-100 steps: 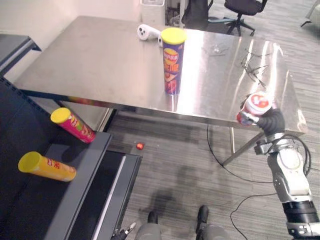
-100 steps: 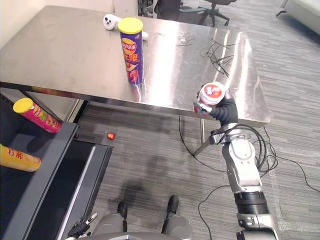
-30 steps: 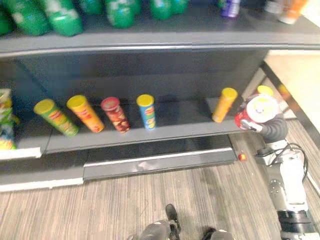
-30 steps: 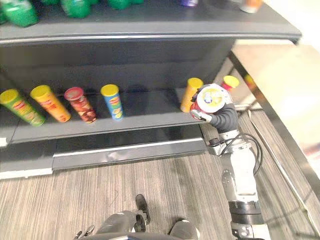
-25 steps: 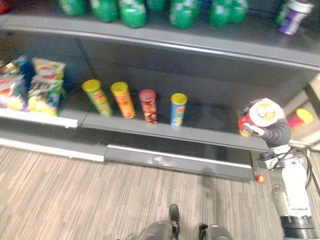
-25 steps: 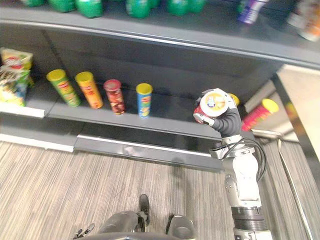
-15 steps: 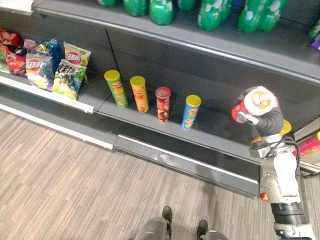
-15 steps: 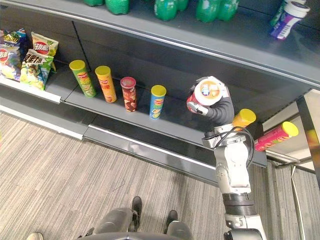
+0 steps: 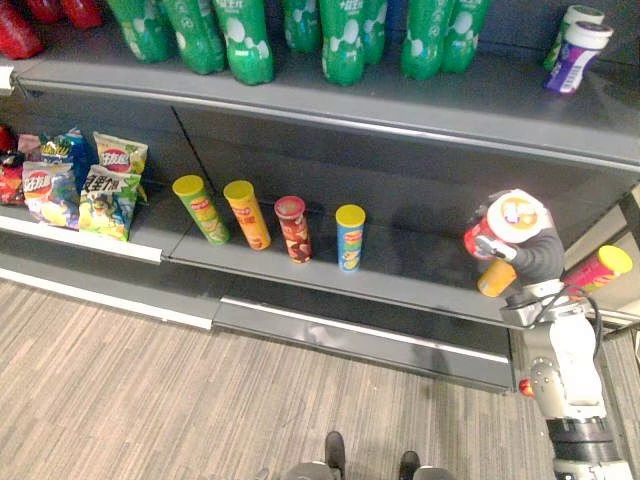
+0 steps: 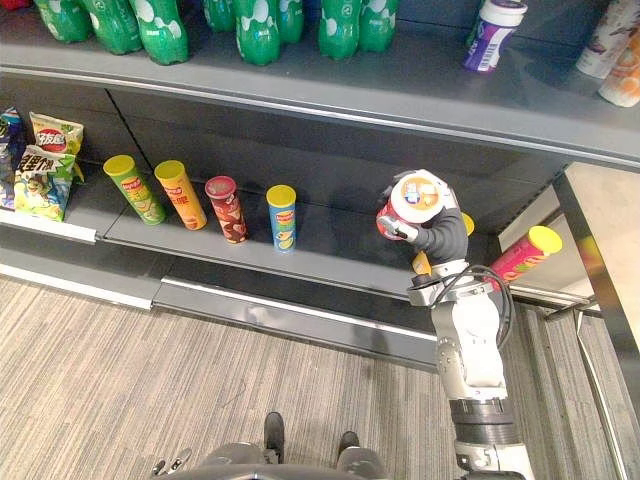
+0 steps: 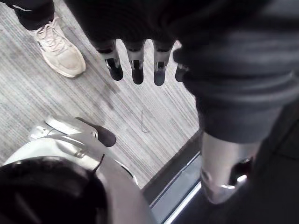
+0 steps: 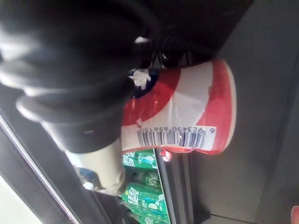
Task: Put the gum and the chips on the shelf.
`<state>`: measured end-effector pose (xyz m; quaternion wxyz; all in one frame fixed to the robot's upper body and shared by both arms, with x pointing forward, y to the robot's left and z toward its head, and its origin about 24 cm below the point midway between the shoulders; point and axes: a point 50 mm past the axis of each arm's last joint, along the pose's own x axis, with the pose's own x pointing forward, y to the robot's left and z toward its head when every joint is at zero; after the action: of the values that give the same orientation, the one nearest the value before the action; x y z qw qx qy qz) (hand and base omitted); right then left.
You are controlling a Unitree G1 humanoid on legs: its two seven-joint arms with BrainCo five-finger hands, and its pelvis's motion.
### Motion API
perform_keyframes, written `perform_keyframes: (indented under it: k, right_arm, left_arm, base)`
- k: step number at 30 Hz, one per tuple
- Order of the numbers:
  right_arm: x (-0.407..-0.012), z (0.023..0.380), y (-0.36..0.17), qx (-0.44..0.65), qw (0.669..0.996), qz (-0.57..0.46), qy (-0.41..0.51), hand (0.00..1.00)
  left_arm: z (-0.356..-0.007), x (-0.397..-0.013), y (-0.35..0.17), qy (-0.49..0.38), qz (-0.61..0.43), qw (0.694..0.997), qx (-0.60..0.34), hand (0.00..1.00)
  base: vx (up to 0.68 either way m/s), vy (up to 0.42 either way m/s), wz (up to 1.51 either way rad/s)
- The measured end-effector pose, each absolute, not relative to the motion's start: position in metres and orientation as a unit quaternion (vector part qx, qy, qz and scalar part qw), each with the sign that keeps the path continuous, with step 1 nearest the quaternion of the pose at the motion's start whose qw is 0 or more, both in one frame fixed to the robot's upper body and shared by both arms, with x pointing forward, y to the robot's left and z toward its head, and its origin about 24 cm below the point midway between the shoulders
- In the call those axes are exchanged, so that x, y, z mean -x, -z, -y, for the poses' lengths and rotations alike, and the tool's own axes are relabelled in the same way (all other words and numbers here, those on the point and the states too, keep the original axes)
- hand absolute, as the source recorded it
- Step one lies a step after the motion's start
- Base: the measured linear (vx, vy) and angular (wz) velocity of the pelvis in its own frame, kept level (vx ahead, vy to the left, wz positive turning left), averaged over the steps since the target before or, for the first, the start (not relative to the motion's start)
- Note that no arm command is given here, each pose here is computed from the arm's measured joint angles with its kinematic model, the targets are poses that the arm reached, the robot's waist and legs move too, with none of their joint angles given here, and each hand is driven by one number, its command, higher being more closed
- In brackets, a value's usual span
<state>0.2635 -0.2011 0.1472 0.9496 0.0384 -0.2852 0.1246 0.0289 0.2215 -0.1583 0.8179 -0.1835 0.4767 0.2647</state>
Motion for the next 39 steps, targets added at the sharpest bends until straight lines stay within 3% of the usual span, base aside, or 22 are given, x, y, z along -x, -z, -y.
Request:
perform_keyframes:
  k: [14,20,24,32,39]
  right_arm:
    - [-0.264,0.207,-0.169,0.007,0.952,0.260,-0.163,1.00]
    - [-0.271,0.205,-0.202,0.004,0.939,0.287,-0.189,1.00]
    - [-0.279,0.213,-0.224,-0.025,0.940,0.299,-0.161,1.00]
    - [-0.320,0.249,-0.207,-0.162,0.973,0.159,-0.046,1.00]
    - [-0.339,0.265,-0.227,-0.175,0.976,0.128,0.007,1.00]
  left_arm:
    - [-0.231,-0.032,0.155,-0.231,-0.481,0.834,0.140,0.00]
    - [-0.232,-0.032,0.155,-0.227,-0.484,0.834,0.138,0.00]
    - [-0.231,-0.030,0.156,-0.227,-0.488,0.832,0.137,0.00]
    - [-0.229,-0.029,0.157,-0.210,-0.497,0.833,0.121,0.00]
    - [-0.229,-0.029,0.157,-0.202,-0.501,0.834,0.114,0.00]
  base:
    - [0.01,0.007,-0.09]
    - [0.01,-0.032,-0.06]
    - [-0.02,-0.019,-0.04]
    - [0.00,0.001,0.02]
    - [0.01,0.000,0.07]
